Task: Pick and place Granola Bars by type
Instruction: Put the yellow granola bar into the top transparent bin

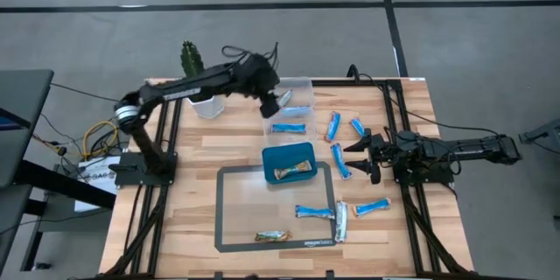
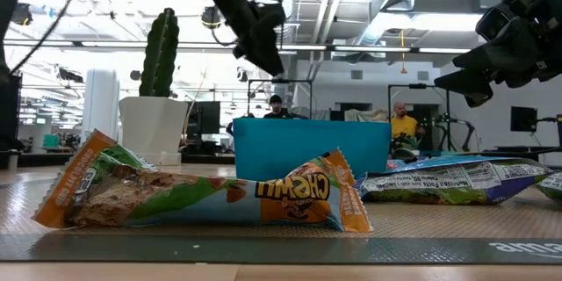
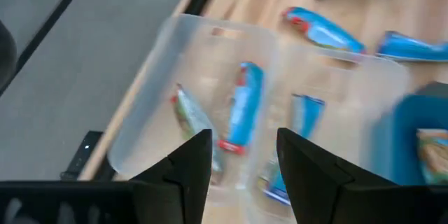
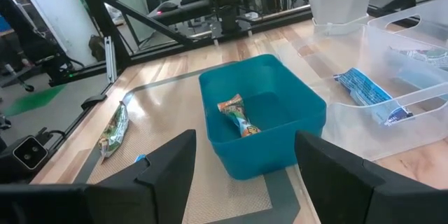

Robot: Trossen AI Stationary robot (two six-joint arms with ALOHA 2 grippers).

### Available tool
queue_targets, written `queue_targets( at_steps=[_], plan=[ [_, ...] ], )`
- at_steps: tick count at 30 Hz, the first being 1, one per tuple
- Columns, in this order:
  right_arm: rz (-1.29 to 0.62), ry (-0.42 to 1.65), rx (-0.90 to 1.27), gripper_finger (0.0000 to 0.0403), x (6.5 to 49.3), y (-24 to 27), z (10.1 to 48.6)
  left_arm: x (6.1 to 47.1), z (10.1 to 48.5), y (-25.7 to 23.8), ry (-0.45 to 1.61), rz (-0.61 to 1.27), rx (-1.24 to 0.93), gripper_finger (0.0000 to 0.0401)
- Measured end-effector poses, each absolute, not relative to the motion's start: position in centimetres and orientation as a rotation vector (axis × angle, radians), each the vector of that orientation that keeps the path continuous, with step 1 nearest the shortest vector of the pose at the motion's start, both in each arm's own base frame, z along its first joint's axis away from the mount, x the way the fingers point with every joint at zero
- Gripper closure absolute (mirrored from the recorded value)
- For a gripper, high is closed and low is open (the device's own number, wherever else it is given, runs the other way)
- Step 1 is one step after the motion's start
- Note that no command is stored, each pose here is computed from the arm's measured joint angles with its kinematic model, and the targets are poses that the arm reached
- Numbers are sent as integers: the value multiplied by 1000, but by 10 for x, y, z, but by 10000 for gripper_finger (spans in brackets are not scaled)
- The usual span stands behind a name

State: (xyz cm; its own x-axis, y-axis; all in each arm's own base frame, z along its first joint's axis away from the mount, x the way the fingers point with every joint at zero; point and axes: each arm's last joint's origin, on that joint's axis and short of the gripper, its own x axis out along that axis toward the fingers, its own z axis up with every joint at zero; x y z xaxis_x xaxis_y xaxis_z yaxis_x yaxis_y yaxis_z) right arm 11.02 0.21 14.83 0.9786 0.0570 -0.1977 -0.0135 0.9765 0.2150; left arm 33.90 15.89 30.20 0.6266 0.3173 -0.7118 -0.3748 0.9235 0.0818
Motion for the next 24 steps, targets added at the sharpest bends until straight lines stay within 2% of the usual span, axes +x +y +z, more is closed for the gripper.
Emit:
queue_targets(
  at_steps=[5, 11, 15, 24],
  plan=[
    [36, 205, 214, 168, 110, 2, 148, 311, 301, 107, 707, 331, -88, 248],
    [36, 205, 214, 168, 110, 2, 148, 281, 294, 35, 694, 153, -92, 248],
    [35, 205, 214, 168, 110, 2, 148, 268, 286, -8, 747, 43, -129, 248],
    [36, 204, 214, 168, 110, 2, 148, 248, 259, -74, 902, -42, -164, 249]
  ],
)
